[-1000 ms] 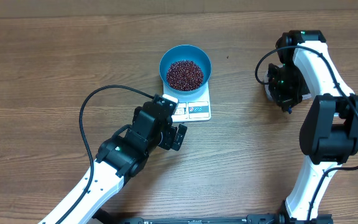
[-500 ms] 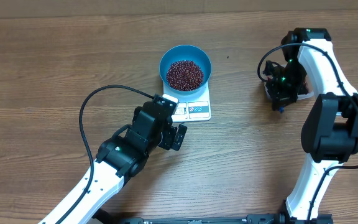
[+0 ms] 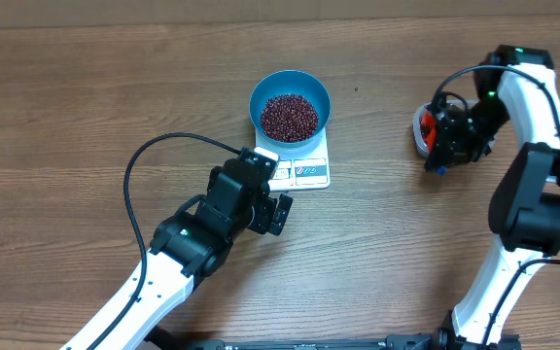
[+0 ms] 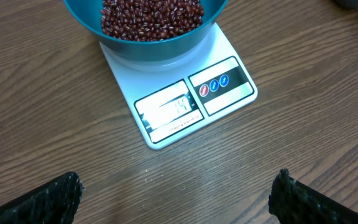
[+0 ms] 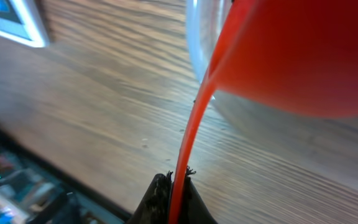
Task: Scoop item into bowl and weigh 150g on scale
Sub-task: 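Lift the filled scoop out of the tub with right gripper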
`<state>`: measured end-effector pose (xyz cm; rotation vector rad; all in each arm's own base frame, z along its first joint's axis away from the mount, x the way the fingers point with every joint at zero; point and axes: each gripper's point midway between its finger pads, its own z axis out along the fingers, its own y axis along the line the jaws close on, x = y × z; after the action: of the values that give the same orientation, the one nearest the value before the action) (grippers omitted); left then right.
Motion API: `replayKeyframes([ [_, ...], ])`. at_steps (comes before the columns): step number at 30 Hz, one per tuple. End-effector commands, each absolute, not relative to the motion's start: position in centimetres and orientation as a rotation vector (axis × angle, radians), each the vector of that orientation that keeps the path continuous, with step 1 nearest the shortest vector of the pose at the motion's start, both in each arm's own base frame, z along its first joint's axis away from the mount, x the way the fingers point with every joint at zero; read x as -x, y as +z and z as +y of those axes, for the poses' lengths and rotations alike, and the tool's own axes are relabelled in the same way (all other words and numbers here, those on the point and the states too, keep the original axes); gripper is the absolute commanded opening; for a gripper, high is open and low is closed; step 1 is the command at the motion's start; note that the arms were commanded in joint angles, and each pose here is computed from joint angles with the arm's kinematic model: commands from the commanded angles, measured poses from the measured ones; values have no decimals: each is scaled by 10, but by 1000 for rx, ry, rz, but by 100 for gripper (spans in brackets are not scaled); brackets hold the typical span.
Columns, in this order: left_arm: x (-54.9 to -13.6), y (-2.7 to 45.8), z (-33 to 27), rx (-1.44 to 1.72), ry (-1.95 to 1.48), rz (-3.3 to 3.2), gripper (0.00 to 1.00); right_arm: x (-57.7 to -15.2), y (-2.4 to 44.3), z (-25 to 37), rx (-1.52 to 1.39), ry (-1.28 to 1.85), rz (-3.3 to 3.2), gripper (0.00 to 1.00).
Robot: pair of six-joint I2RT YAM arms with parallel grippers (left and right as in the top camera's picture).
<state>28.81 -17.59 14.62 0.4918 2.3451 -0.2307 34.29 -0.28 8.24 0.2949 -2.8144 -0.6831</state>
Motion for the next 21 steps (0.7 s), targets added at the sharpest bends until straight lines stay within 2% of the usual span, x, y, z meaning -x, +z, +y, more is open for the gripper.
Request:
replayKeyframes([
  [1,-291,147,-173,-492,-209,2340,99,-354,101,14,-369,-1073,-2821,4],
  [8,-291,147,-173,-492,-209,2340,100,-362,113,0,-308,-1264,-2858,4],
  [21,-291,147,-173,-492,-209,2340,100,-372,125,6,-311,-1429,-2873,4],
])
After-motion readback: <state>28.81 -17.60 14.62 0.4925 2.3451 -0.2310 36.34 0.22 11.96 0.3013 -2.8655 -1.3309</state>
